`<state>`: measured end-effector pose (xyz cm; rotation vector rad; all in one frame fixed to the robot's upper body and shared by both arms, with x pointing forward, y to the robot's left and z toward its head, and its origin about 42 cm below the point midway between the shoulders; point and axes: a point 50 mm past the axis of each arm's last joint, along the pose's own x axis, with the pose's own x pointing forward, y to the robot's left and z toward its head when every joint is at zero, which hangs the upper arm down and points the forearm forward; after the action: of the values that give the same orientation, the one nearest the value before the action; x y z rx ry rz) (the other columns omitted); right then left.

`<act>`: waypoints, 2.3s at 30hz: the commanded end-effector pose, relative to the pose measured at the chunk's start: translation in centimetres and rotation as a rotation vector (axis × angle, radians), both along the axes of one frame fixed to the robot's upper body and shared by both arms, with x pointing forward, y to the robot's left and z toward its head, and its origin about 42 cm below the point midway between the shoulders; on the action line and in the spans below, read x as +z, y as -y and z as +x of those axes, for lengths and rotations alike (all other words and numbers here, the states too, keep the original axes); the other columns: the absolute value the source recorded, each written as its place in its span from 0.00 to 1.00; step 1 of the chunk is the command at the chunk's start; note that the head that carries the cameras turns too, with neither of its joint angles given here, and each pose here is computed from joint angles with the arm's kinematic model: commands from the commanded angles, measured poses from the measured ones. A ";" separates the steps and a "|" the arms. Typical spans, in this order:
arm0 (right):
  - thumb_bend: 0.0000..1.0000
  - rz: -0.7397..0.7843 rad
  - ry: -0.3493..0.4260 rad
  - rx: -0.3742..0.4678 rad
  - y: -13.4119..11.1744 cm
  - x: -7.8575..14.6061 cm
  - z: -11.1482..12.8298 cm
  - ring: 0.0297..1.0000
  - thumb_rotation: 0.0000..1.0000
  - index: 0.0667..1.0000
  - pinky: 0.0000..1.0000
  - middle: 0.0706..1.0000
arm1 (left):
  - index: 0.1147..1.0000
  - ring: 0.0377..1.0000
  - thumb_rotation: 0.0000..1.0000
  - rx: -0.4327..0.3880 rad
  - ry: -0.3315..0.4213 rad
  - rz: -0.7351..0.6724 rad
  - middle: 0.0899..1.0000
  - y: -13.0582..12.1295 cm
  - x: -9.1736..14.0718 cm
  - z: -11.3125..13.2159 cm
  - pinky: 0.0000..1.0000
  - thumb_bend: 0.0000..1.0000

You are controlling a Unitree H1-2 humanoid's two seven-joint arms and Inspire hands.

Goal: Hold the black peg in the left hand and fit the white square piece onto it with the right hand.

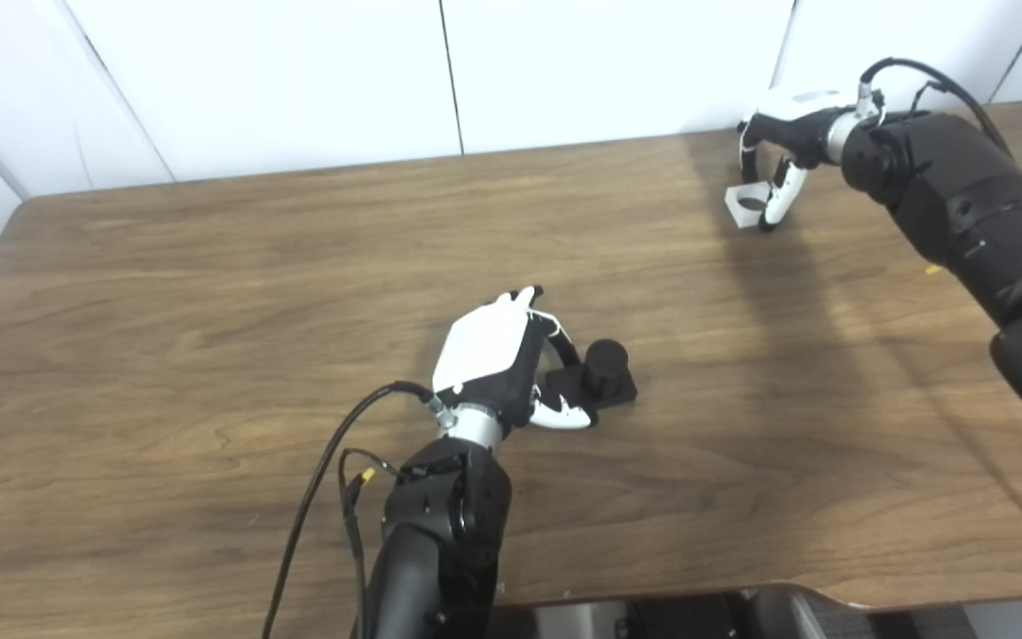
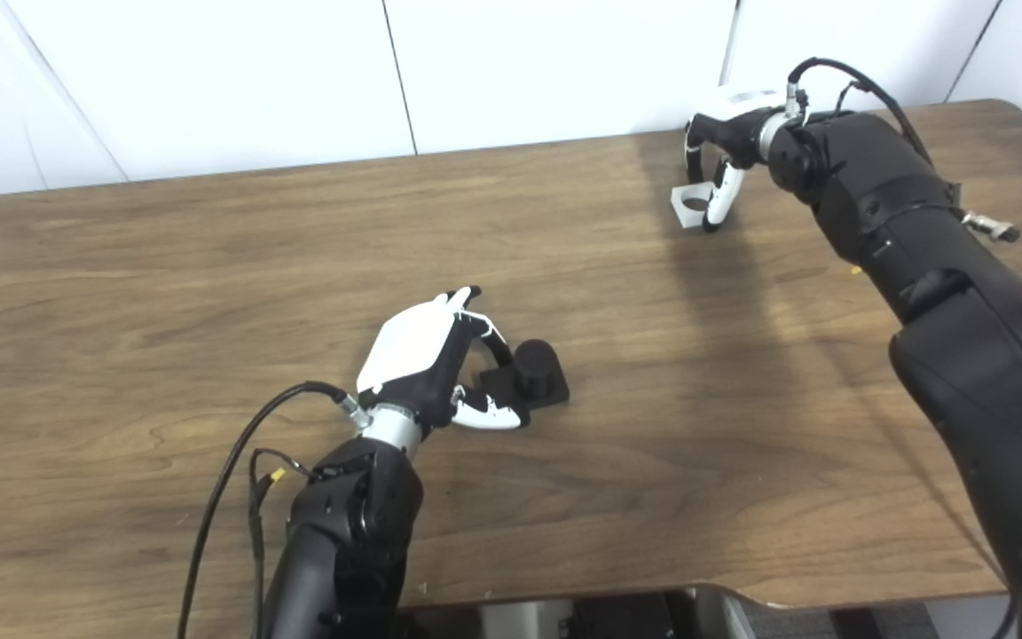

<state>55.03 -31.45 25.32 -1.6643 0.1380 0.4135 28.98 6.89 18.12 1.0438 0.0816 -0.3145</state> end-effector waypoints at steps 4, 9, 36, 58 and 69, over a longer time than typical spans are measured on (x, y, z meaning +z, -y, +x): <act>0.53 -0.006 0.102 0.012 0.9 3.7 0.8 1.00 0.15 0.45 1.00 0.93 | 0.42 1.00 0.05 0.004 -0.020 0.009 0.98 0.8 -0.4 0.2 1.00 0.52; 0.53 0.010 0.102 0.006 0.9 3.7 0.8 1.00 0.15 0.45 1.00 0.93 | 0.42 1.00 0.05 0.011 -0.025 -0.005 0.99 0.8 -0.4 0.2 1.00 0.52; 0.53 0.091 0.183 0.175 -4.4 9.4 -4.9 1.00 0.15 0.45 1.00 0.92 | 0.41 1.00 0.05 0.009 -0.020 0.008 0.99 0.4 -0.6 0.2 1.00 0.52; 0.53 0.167 0.107 0.382 -9.1 11.0 -11.7 1.00 0.15 0.45 1.00 0.91 | 0.41 1.00 0.05 0.011 -0.023 0.018 0.98 0.6 -0.7 0.4 1.00 0.52; 0.53 0.208 0.105 0.445 -9.9 10.2 -13.6 1.00 0.15 0.45 1.00 0.92 | 0.41 1.00 0.05 0.009 -0.028 0.009 0.99 0.6 -0.6 0.5 1.00 0.52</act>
<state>41.67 -22.09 32.57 -1.5000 -0.2516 0.6927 29.08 6.93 17.90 1.0419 0.0844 -0.3141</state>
